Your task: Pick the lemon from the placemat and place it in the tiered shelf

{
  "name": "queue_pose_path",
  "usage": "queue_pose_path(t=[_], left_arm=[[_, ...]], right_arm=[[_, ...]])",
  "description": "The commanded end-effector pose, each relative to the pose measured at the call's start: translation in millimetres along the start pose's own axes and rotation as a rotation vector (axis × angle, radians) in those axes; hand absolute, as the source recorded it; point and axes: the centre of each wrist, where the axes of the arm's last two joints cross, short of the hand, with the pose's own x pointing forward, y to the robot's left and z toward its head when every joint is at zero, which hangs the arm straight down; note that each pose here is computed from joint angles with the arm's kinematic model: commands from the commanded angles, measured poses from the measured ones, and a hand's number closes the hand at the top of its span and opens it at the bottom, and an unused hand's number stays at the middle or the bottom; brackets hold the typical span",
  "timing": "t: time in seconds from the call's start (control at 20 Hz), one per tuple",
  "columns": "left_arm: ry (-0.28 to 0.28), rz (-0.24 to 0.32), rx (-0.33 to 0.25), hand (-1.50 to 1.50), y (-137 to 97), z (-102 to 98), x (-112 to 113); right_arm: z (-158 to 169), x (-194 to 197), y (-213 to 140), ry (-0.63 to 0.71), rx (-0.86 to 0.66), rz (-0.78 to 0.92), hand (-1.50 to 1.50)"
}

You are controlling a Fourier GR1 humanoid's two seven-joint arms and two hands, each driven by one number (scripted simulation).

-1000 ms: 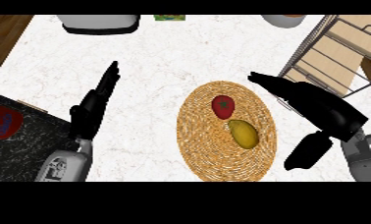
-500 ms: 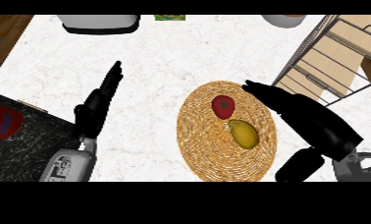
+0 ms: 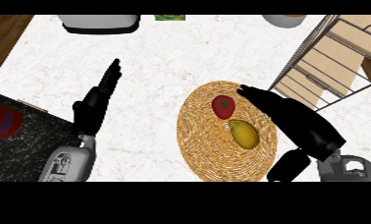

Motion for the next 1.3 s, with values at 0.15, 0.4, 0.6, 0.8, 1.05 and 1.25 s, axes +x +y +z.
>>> queue_pose_path(t=[0.15, 0.4, 0.6, 0.8, 1.05, 1.25], left_arm=[[-0.01, 0.0, 0.0, 0.0, -9, 1, 12], [0.002, 0.002, -0.008, 0.0, 2, 8, 5], [0.018, 0.001, -0.004, 0.0, -2, 1, 15], [0.006, 0.01, -0.012, 0.0, -7, 14, 6], [0.005, 0.012, 0.001, 0.0, 3, -4, 3], [0.014, 0.005, -0.007, 0.0, 21, 5, -3]], right_arm=[[-17, -7, 1, 0.03, 0.008, 0.011, -1.5], [-23, -13, 7, 0.03, 0.018, 0.05, -1.5], [-28, -10, 40, 0.054, 0.038, 0.076, -1.5], [-19, -15, 20, 0.066, 0.031, 0.069, -1.5], [-24, -14, 60, 0.066, 0.037, 0.1, -1.5], [-20, -27, 48, 0.077, 0.035, 0.088, -1.5]])
